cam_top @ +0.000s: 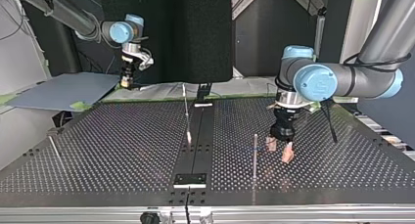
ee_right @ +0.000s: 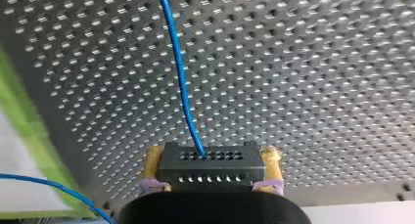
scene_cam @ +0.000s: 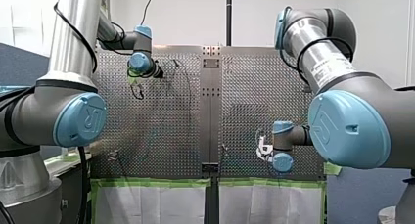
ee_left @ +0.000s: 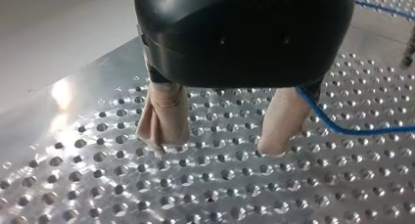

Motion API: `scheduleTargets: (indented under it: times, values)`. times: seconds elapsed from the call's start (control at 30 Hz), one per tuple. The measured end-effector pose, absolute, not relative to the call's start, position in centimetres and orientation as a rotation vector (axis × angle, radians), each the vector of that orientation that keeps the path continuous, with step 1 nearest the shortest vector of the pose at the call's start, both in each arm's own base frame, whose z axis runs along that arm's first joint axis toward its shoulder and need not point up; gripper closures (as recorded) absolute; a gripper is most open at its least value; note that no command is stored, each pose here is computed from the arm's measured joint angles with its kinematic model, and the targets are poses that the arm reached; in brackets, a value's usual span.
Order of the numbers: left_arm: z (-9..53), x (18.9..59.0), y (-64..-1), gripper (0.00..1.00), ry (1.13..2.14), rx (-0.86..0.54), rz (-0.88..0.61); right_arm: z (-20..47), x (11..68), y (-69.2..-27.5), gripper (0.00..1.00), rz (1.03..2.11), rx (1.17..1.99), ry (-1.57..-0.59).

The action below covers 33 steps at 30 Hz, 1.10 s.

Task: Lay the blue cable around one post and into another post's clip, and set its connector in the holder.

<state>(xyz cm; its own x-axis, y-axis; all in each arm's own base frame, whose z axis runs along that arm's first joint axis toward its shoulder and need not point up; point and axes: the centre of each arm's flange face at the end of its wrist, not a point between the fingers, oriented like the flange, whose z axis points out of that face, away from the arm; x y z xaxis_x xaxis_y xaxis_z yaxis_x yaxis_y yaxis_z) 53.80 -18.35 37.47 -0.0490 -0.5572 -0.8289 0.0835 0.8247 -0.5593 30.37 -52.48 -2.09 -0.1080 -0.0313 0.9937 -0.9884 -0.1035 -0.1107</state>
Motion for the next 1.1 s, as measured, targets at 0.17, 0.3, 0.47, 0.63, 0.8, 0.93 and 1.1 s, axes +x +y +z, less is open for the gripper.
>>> scheduleTargets:
  times: [0.17,0.3,0.47,0.63,0.8,0.93,1.1]
  values:
    - [37.5,53.7,-18.6,0.0,1.543,-0.416,-0.598,-1.6,30.4,-52.6,1.0,1.36,1.251,-1.256]
    - [37.5,53.8,-18.8,0.0,1.538,-0.428,-0.648,-1.6,30.4,-52.6,1.0,1.358,1.253,-1.254]
    - [37.6,53.8,-19.2,0.0,1.533,-0.439,-0.704,-1.5,30.4,-52.6,1.0,1.358,1.252,-1.25]
    - [37.8,53.4,-19.4,0.0,1.521,-0.465,-0.755,-1.5,30.4,-52.6,1.0,1.355,1.254,-1.248]
    - [38.5,52.1,-19.5,0.0,1.48,-0.479,-0.808,-1.5,30.4,-52.6,1.0,1.355,1.255,-1.247]
    - [38.8,50.9,-19.4,0.0,1.451,-0.494,-0.845,-1.6,30.5,-52.5,1.0,1.353,1.257,-1.248]
    - [37.7,49.5,-19.4,0.0,1.462,-0.521,-0.882,-1.6,30.5,-52.5,1.0,1.35,1.261,-1.249]
